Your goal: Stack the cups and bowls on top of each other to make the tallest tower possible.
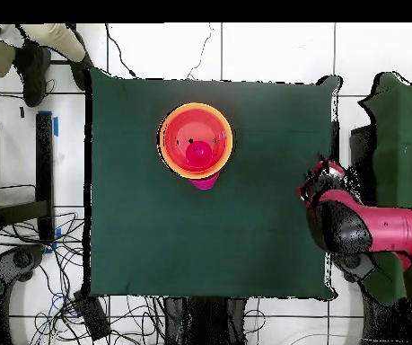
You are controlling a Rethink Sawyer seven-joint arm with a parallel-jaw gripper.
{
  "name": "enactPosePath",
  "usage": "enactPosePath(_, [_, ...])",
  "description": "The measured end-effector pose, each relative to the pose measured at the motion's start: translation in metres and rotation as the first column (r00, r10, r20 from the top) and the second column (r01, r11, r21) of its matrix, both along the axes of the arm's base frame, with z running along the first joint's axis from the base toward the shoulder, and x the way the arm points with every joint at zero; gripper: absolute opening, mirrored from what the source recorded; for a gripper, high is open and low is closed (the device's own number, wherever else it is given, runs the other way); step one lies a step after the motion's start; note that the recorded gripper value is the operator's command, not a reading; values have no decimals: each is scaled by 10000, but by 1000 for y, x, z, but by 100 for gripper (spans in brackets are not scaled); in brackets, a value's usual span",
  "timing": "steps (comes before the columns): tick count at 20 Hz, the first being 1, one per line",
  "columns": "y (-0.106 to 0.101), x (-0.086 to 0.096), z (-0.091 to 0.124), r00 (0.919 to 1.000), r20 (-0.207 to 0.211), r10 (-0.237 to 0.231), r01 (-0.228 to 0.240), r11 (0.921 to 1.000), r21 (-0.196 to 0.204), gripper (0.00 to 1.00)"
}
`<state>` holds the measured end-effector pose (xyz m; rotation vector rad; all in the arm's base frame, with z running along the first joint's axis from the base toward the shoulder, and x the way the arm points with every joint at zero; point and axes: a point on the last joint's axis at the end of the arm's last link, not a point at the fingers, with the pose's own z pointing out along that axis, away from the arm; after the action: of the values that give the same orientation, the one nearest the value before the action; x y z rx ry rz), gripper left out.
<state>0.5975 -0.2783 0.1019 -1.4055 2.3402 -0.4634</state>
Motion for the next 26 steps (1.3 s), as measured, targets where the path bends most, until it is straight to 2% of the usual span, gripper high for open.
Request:
enactPosePath(4, [-8, -4, -6, 9988, -369, -313, 279, 9957, -889, 100])
enactPosePath(7, [-5, -2, -9, 9977, -507, -452, 385, 9912, -1270, 100])
enactPosePath(10, [-9, 2, -12, 9969, -453, -637, 576, 9904, -1255, 100])
enactPosePath(12, [-22, 3, -17, 9952, -392, -895, 844, 9896, -1161, 100])
enactPosePath(13, [-41, 1, -22, 9916, -317, -1254, 1215, 9872, -1031, 100])
enactPosePath(15, [-48, 0, -24, 9898, -298, -1390, 1355, 9859, -981, 100])
enactPosePath(17, [-69, -4, -30, 9838, -219, -1782, 1758, 9809, -832, 100])
enactPosePath(18, [-93, -8, -38, 9749, -97, -2225, 2215, 9731, -635, 100])
enactPosePath(20, [-112, -10, -44, 9665, 15, -2567, 2565, 9655, -454, 100])
enactPosePath(21, [-133, -12, -53, 9543, 142, -2985, 2987, 9542, -186, 100])
enactPosePath(26, [-163, -8, -70, 9302, 322, -3656, 3643, 9304, 398, 100])
